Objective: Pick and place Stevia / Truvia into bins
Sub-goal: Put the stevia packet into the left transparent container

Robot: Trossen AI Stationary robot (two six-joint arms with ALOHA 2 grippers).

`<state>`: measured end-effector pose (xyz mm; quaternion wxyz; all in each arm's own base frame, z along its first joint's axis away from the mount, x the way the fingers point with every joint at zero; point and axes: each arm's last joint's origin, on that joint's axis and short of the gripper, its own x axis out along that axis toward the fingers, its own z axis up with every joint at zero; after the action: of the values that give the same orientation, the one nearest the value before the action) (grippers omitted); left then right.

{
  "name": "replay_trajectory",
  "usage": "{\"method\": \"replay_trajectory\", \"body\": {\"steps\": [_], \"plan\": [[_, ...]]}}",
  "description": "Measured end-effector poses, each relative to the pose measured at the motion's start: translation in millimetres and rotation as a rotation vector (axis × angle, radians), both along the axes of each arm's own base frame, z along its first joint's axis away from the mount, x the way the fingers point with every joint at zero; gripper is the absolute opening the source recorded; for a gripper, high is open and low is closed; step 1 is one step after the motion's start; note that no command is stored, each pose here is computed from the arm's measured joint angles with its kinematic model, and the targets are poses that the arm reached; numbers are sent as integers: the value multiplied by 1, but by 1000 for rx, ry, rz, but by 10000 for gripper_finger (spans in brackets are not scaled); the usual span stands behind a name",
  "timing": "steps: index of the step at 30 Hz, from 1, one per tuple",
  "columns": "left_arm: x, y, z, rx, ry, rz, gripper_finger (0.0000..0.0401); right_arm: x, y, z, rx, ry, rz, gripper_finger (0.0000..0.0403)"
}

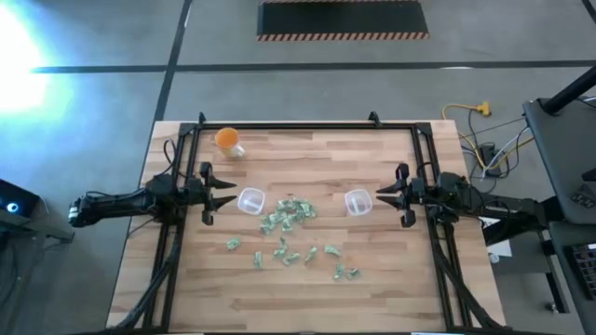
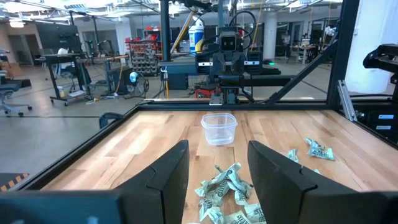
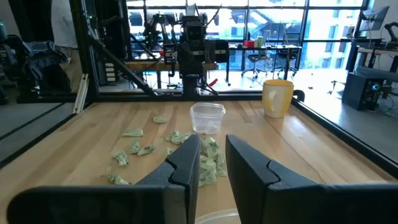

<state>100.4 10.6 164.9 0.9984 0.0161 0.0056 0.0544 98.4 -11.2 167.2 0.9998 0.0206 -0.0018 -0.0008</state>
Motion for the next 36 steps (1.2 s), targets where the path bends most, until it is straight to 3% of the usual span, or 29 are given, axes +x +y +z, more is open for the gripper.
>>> {"method": "replay_trajectory", "body": {"steps": [7, 15, 19, 23, 26, 29, 34, 36], "plan": [[0, 0, 0, 0, 0, -1, 148, 0, 0, 2, 38, -15, 1, 68], [0, 0, 0, 0, 0, 0, 148, 0, 0, 4, 237, -41, 6, 68], [0, 0, 0, 1, -2, 0, 148, 0, 0, 4, 180, -41, 4, 68], [0, 0, 6, -3, -65, -1, 148, -1, 0, 13, 129, -136, 8, 68], [-1, 0, 14, -137, -162, -13, 148, -3, 1, 27, 140, -274, 36, 68], [-2, 0, 21, -265, -244, -31, 148, -7, 4, 37, 81, -374, 122, 68], [-5, 0, 33, -175, -367, -7, 148, -7, 7, 40, 52, -399, 234, 68], [-6, 0, 35, -186, -392, -7, 148, -5, 8, 39, 49, -385, 251, 68]]}}
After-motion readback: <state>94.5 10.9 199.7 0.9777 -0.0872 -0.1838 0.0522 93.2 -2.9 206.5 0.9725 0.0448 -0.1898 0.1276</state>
